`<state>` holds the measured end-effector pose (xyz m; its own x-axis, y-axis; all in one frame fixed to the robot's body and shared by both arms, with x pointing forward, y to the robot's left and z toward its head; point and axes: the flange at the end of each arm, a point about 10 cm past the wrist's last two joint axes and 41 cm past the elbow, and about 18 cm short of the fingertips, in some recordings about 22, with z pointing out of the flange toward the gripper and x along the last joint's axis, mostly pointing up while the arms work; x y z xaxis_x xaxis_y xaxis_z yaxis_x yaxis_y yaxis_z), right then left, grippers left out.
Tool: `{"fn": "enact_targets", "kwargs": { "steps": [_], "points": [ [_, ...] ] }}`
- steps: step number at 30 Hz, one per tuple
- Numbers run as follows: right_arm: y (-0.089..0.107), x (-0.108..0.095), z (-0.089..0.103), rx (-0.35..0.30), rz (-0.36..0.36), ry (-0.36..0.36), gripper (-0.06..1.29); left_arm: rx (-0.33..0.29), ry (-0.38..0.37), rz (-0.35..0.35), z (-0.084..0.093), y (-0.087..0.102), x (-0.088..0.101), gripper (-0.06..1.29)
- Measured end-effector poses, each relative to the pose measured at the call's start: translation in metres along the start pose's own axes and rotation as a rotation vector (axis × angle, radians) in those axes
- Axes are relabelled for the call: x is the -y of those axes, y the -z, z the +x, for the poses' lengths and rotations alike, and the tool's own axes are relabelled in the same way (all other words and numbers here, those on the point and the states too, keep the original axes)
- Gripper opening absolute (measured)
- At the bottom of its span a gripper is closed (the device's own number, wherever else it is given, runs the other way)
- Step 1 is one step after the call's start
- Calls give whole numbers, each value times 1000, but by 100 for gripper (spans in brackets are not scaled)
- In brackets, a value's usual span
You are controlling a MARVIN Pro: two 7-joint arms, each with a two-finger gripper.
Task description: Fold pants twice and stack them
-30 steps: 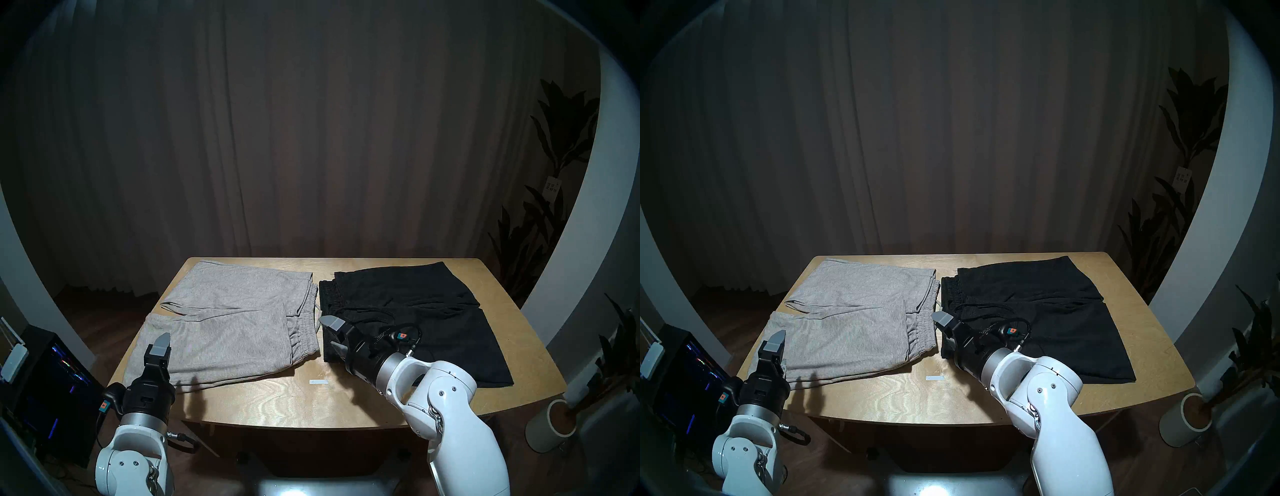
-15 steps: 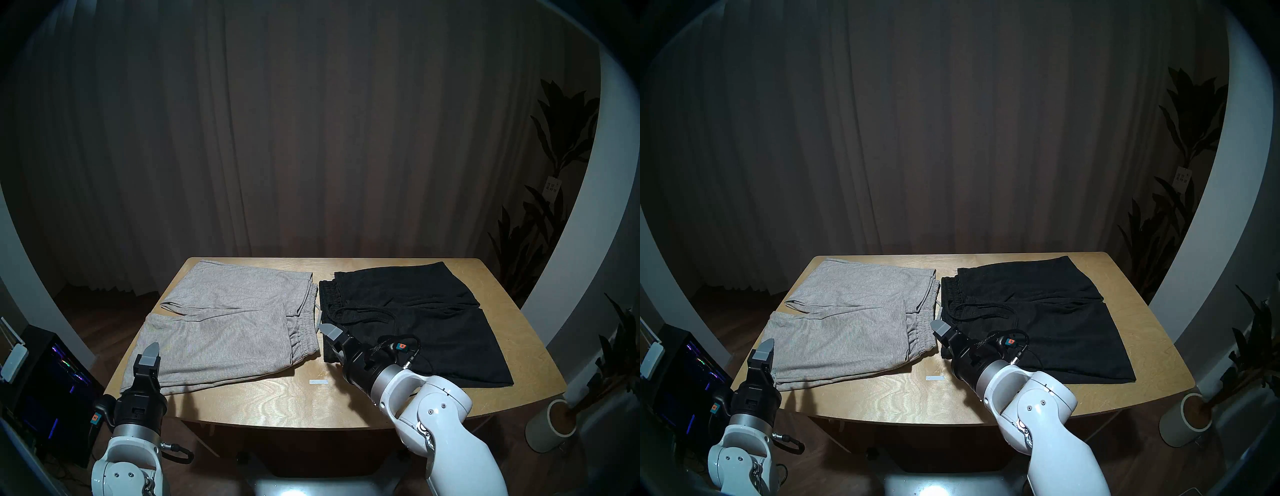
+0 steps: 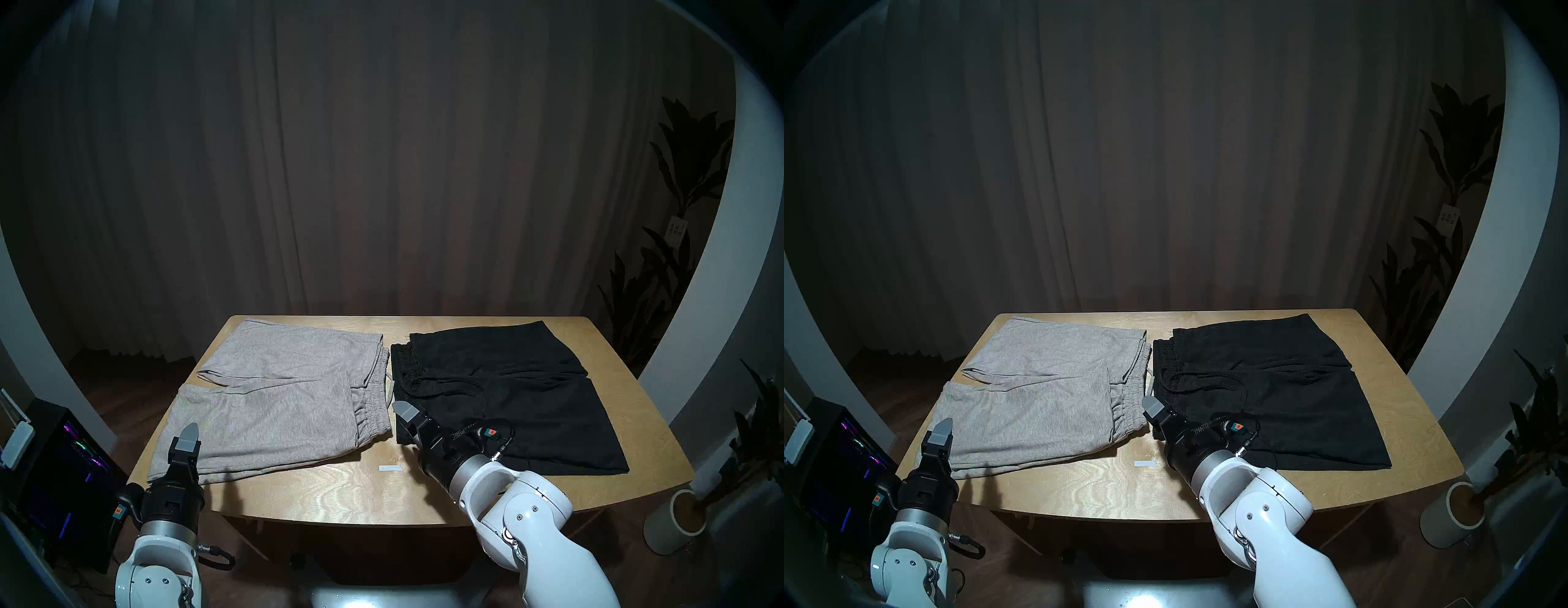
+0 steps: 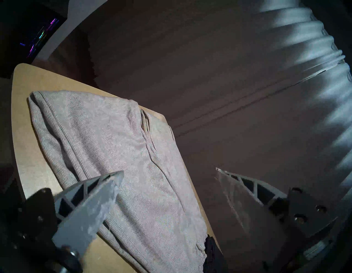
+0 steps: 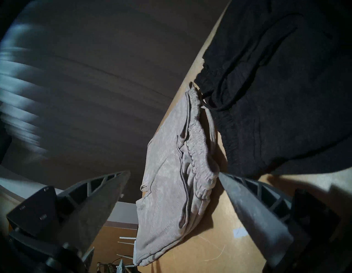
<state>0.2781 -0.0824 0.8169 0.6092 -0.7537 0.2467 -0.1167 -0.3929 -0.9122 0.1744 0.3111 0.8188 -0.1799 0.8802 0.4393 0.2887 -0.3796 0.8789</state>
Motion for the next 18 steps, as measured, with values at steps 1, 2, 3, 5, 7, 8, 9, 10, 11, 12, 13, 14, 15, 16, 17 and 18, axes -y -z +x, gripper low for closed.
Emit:
{"fn": "enact_targets", "kwargs": {
  "steps": [1, 2, 3, 5, 7, 8, 9, 10, 11, 12, 13, 14, 15, 16, 17, 18],
  "points": [
    [0, 0, -1, 9, -6, -18, 123, -2, 4, 3, 0, 0, 2, 123],
    [0, 1, -3, 23, -18, -54, 123, -6, 12, 8, 1, -1, 5, 123],
    [0, 1, -5, 32, -24, -80, 123, -8, 17, 11, 1, -1, 6, 123],
    [1, 3, -7, 45, -35, -118, 123, -12, 25, 13, 2, -1, 8, 123],
    [1, 6, -10, 58, -52, -162, 123, -19, 41, 14, 4, -2, 10, 123],
    [1, 8, -12, 67, -67, -189, 123, -25, 57, 14, 5, -2, 11, 123],
    [0, 8, -13, 70, -74, -199, 123, -28, 63, 13, 6, -2, 12, 123],
    [0, 9, -14, 72, -81, -208, 123, -30, 70, 13, 6, -3, 12, 123],
    [0, 10, -15, 73, -89, -218, 123, -33, 77, 13, 7, -3, 13, 123],
    [-2, 11, -19, 75, -114, -238, 123, -36, 91, 12, 8, -4, 14, 123],
    [-3, 11, -19, 75, -124, -244, 123, -37, 96, 13, 9, -4, 14, 123],
    [-4, 11, -20, 75, -134, -250, 123, -37, 101, 14, 9, -5, 15, 123],
    [-5, 11, -21, 73, -148, -257, 123, -36, 106, 17, 10, -5, 15, 123],
    [-8, 11, -23, 70, -179, -268, 123, -33, 117, 31, 12, -7, 17, 123],
    [-10, 11, -24, 66, -201, -275, 123, -30, 124, 44, 13, -8, 18, 123],
    [-11, 11, -25, 64, -213, -279, 123, -28, 128, 53, 13, -8, 19, 123]
  ]
}}
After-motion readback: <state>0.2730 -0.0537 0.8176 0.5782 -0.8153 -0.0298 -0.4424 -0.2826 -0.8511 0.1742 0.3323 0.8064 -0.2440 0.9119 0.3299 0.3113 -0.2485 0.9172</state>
